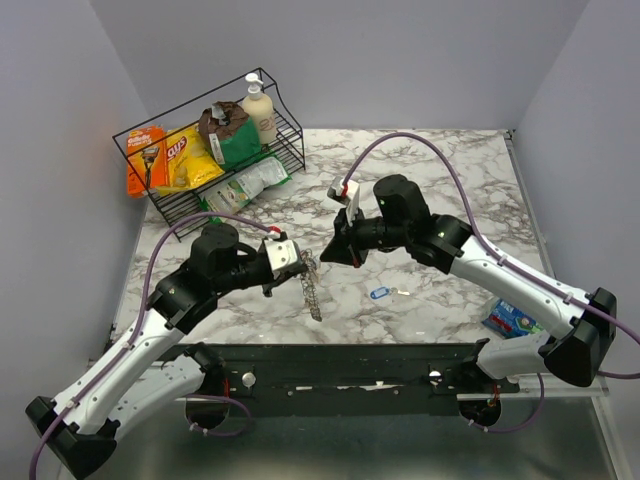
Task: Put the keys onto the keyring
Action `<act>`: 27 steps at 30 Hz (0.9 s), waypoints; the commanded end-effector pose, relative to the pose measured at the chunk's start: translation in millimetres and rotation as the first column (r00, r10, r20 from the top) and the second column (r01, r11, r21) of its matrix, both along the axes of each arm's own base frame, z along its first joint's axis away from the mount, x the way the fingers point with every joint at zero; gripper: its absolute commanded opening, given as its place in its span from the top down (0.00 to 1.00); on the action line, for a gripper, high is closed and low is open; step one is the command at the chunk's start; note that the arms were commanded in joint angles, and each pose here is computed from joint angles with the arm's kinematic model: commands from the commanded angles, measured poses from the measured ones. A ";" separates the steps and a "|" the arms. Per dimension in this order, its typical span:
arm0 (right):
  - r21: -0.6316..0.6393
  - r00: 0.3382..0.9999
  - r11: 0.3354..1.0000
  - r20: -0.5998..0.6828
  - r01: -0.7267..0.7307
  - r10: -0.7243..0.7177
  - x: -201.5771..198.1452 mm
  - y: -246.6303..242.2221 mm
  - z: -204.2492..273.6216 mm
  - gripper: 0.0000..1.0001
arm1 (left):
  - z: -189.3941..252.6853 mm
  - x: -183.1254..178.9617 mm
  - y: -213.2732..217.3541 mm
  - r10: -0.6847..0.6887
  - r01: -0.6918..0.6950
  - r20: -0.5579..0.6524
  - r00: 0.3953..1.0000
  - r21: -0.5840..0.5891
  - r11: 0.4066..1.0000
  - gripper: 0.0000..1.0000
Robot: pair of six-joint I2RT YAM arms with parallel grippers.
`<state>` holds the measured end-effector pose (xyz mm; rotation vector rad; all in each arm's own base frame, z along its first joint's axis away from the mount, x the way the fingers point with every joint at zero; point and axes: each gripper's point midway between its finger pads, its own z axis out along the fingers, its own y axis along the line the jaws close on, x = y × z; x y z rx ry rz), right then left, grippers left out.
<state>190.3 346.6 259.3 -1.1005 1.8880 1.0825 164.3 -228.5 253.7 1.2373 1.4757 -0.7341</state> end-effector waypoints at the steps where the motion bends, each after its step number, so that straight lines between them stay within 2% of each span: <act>1: -0.038 0.999 0.999 0.027 0.030 -0.029 3.0 0.5 1.4 1.00 | 29.9 5.7 -3.8 0.023 -0.021 0.049 0.999 -0.055 0.998 1.00; 16: -0.009 0.997 1.000 0.080 -0.001 0.001 -5.7 -4.0 15.2 0.99 | 25.8 24.1 -0.6 0.133 -0.133 0.009 0.991 -0.029 0.991 1.00; 27: -0.013 0.997 1.000 0.078 -0.010 0.011 -3.1 1.8 11.4 1.00 | 26.9 22.0 -12.2 0.104 -0.104 -0.004 0.995 -0.038 0.994 1.00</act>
